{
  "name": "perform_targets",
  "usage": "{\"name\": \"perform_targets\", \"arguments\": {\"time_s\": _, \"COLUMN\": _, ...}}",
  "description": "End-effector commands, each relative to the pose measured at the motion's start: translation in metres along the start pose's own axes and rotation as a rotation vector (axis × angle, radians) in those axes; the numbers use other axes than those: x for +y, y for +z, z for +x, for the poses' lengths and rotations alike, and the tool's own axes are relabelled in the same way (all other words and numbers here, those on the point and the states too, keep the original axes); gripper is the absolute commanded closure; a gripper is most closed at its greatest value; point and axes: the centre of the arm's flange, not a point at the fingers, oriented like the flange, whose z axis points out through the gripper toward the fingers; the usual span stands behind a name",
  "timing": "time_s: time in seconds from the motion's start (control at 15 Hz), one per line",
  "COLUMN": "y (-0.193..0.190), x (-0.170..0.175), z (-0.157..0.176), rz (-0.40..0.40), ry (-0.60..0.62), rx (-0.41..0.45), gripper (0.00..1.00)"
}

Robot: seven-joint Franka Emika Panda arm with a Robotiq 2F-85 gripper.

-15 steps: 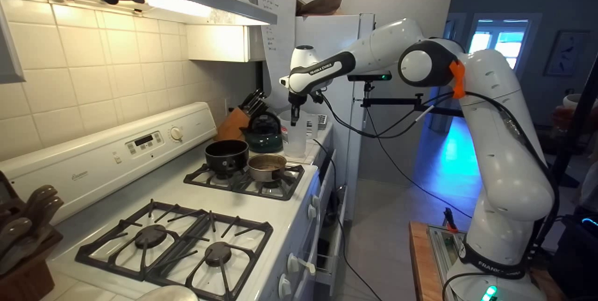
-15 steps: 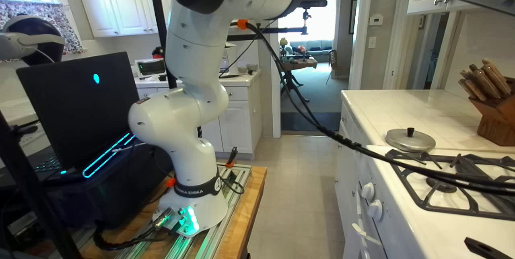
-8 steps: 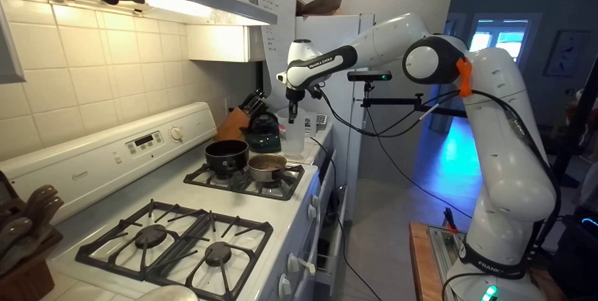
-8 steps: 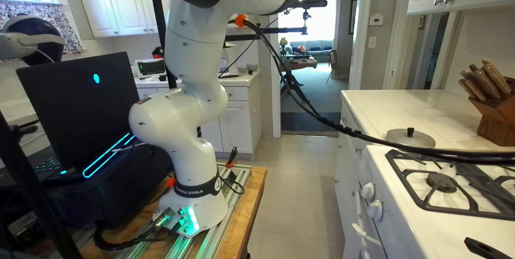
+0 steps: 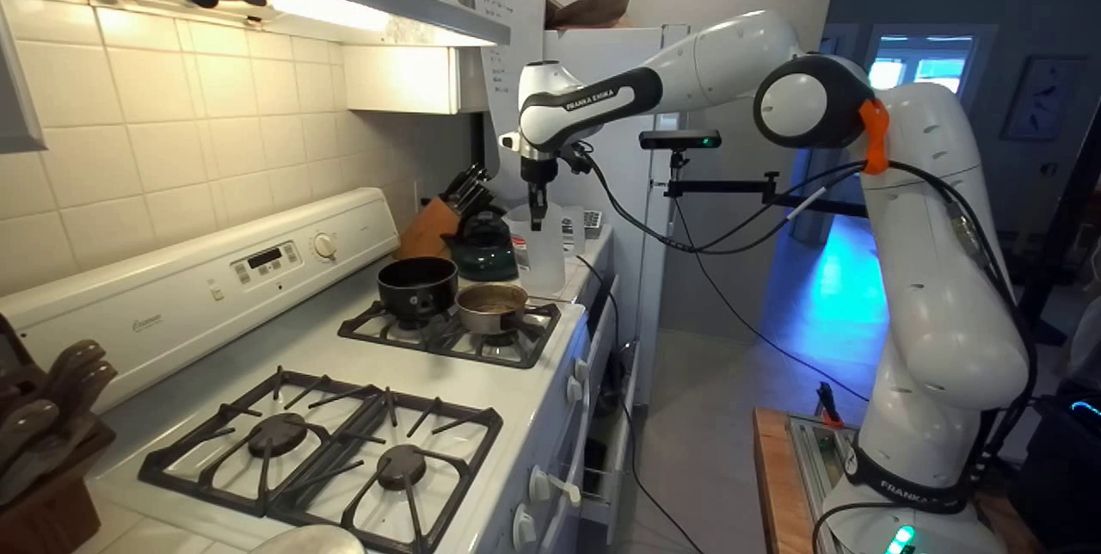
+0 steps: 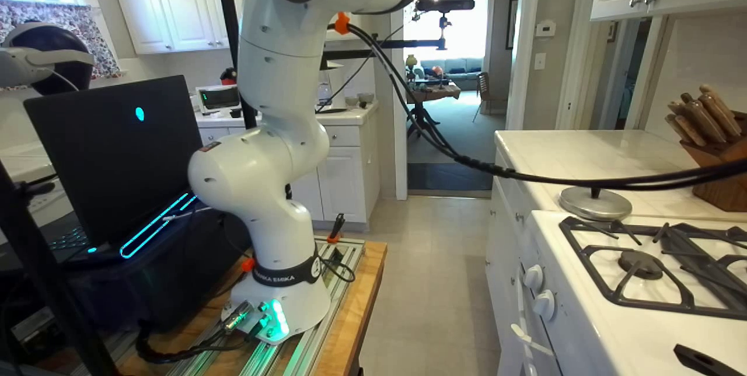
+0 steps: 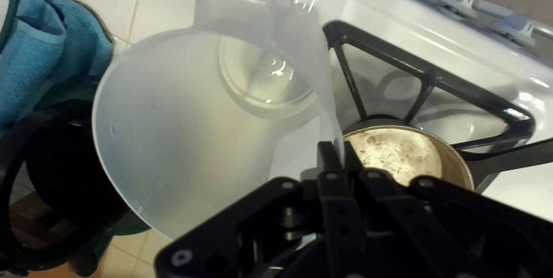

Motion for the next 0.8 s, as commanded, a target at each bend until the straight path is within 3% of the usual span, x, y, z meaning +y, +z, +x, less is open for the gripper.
{"name": "perform_targets", "arguments": {"time_s": 0.0, "y": -0.021, "x": -0.020, "z": -0.007, "rz": 0.029, "ry": -0.072, "rx": -0.057, "gripper": 0.99}}
{"name": "perform_targets", "arguments": {"time_s": 0.4, "y": -0.026, "x": -0.037, "z": -0.002, "rz": 0.085, "ry": -0.182, "rx": -0.160, "gripper": 0.99}}
{"name": "perform_targets", "arguments": {"time_s": 0.73, "y": -0.020, "x": -0.044, "z": 0.011, "rz": 0.074, "ry": -0.285, "rx": -0.264, "gripper": 0.99}}
